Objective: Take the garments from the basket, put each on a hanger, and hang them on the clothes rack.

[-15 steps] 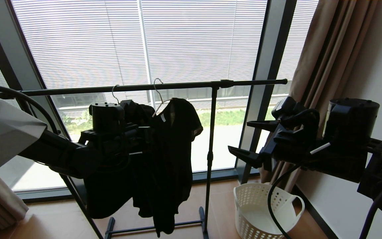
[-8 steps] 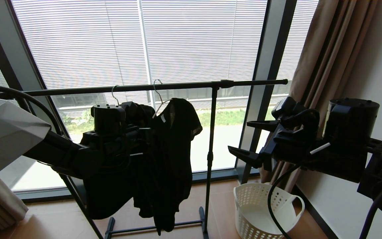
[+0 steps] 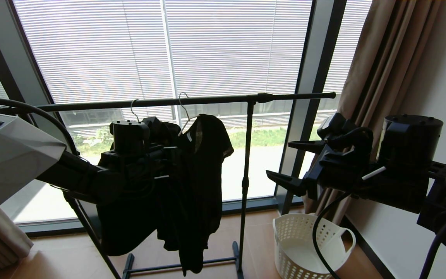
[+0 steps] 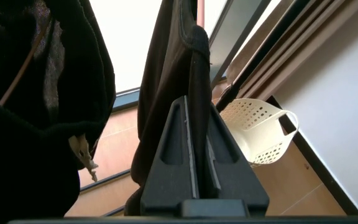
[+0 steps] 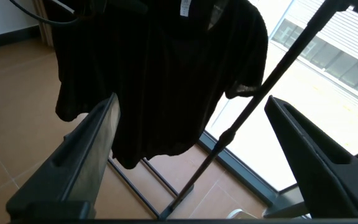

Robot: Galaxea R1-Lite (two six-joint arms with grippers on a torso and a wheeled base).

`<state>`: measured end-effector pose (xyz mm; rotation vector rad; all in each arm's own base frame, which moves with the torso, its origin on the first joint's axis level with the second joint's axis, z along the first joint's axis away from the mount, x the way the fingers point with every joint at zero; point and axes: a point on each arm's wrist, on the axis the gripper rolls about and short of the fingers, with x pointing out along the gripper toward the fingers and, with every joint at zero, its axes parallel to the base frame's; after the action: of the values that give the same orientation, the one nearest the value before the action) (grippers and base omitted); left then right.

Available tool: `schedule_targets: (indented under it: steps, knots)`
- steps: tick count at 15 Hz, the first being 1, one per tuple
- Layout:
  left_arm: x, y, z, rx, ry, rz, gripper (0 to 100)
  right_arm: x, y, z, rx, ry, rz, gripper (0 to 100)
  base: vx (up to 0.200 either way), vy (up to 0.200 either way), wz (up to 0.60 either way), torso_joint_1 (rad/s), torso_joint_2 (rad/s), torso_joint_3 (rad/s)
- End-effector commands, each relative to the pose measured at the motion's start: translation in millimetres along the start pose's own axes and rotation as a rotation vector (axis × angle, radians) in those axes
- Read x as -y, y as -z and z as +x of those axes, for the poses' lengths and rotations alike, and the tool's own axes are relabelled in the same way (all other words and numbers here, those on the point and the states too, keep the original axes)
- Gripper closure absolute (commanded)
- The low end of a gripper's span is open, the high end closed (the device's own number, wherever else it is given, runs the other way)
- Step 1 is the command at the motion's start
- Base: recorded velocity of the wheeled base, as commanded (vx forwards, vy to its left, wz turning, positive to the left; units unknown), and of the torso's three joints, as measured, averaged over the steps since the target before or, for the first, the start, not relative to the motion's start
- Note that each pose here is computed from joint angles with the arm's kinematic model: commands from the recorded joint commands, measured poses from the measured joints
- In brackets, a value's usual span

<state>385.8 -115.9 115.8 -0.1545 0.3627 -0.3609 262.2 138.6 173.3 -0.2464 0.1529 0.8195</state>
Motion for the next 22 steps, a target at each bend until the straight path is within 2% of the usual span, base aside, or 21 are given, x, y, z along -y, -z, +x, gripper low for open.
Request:
schedule_targets:
  steps: [1, 12, 13, 16, 19, 22]
  knots:
    - [-0.4, 0.9, 0.8, -0.002, -0.002, 0.0, 100, 0.0, 0.6, 0.8, -0.001, -0.001, 0.0, 0, 0.0, 0.0, 0.0, 0.0, 0.0, 0.0]
    - [-1.8, 7.3, 1.8, -0.022, -0.008, -0.003, 100, -0.2, 1.0, 0.7, -0.003, -0.002, 0.0, 0, 0.0, 0.0, 0.0, 0.0, 0.0, 0.0]
    - [-2.0, 9.0, 1.4, -0.028, -0.009, -0.002, 0, -0.2, 1.0, 0.7, -0.003, -0.002, 0.0, 0, 0.0, 0.0, 0.0, 0.0, 0.0, 0.0]
    - [-1.3, 10.5, -2.2, -0.035, -0.009, -0.002, 0, -0.2, 1.0, 0.7, -0.003, -0.002, 0.0, 0, 0.0, 0.0, 0.0, 0.0, 0.0, 0.0]
    - [5.6, -0.4, -28.8, -0.01, 0.002, 0.006, 0, -0.2, 1.0, 0.7, -0.003, -0.002, 0.0, 0, 0.0, 0.0, 0.0, 0.0, 0.0, 0.0]
    - [20.3, -23.3, -115.6, 0.086, 0.023, 0.042, 0, -0.6, 1.8, 0.1, -0.006, -0.003, 0.0, 0, 0.0, 0.0, 0.0, 0.0, 0.0, 0.0]
